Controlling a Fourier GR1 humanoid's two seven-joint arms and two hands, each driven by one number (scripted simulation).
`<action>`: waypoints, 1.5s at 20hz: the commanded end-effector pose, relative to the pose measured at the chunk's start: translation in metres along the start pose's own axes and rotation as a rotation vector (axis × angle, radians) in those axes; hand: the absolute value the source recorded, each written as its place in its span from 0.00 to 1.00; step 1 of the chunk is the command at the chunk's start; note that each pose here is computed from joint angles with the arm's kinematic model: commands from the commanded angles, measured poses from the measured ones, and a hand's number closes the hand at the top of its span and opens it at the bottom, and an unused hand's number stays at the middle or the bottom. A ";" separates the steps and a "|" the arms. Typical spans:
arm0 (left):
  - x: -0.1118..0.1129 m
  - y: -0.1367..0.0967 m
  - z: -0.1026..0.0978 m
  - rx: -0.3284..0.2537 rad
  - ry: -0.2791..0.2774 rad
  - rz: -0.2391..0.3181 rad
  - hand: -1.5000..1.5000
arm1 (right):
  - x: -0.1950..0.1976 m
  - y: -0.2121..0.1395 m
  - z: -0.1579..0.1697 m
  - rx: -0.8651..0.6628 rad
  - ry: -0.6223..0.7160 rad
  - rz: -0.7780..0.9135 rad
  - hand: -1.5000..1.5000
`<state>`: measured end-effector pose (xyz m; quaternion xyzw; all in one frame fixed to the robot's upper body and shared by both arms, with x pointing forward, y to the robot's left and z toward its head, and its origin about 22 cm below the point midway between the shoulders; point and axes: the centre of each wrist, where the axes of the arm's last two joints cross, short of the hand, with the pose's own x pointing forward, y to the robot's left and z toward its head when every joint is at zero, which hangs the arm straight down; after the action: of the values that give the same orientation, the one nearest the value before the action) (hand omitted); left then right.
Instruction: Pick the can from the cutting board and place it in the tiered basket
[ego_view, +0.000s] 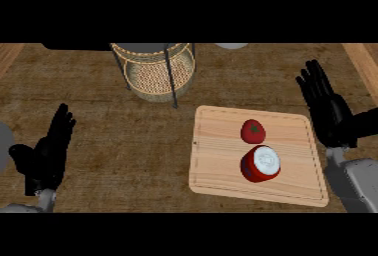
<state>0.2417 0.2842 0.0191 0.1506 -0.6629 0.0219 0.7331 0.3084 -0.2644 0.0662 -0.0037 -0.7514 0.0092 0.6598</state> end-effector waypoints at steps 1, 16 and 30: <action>-0.010 0.008 0.015 0.015 0.031 0.000 0.50 | 0.017 0.002 0.009 -0.077 -0.038 0.081 1.00; -0.081 -0.024 0.046 -0.051 0.180 -0.002 0.50 | 0.039 -0.018 0.130 -0.871 -0.145 0.160 0.00; -0.068 -0.037 0.038 -0.098 0.138 -0.031 0.50 | 0.068 -0.020 0.190 -0.405 0.507 0.713 0.00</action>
<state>0.2120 0.2515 -0.0403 0.1251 -0.6333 -0.0060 0.7637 0.1228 -0.2853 0.0997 -0.3611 -0.5703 0.0196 0.7375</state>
